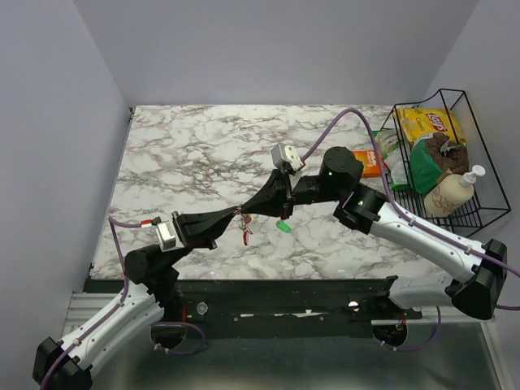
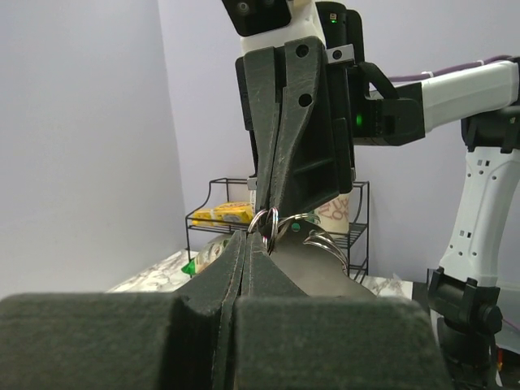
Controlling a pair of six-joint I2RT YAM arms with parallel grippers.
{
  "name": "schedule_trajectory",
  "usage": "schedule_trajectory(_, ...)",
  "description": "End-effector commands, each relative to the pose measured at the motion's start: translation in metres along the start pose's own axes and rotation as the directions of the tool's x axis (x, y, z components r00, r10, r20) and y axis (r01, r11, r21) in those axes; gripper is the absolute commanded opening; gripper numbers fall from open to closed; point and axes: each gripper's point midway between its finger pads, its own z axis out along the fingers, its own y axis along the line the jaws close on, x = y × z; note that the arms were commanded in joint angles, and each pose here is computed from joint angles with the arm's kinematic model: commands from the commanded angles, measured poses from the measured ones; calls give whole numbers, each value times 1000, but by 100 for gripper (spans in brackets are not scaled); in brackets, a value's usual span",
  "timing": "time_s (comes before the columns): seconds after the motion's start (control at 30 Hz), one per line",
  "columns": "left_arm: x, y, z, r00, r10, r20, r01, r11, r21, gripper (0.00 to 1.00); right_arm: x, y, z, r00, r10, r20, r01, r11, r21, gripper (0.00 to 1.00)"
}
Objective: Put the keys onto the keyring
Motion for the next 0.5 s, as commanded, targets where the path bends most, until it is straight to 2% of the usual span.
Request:
schedule_trajectory(0.0,-19,-13,2,997,20,72,-25,998,62,0,-4,-2,4,1000,-17,1,17,1000,-2,1)
schedule_trajectory(0.2,-24,-14,1,996,41,82,-47,997,64,0,-1,-5,-1,999,-38,-23,38,999,31,1)
schedule_trajectory(0.3,-23,-14,1,996,81,46,-84,994,71,0,1,-5,-4,998,-46,-36,47,998,43,1)
schedule_trajectory(0.33,-14,-12,1,997,75,-4,-75,995,63,0,1,-5,-4,998,-53,-40,55,998,44,1)
schedule_trajectory(0.4,-21,-12,2,992,129,-12,-128,989,74,0,1,-4,-7,997,-61,-45,63,997,47,1)
schedule_trajectory(0.43,-12,-11,0,989,131,-63,-127,989,73,14,0,-3,-8,997,-68,-44,70,997,45,1)
schedule_trajectory(0.47,-22,-11,3,986,153,-58,-149,986,75,24,1,-2,-9,996,-68,-50,70,996,46,1)
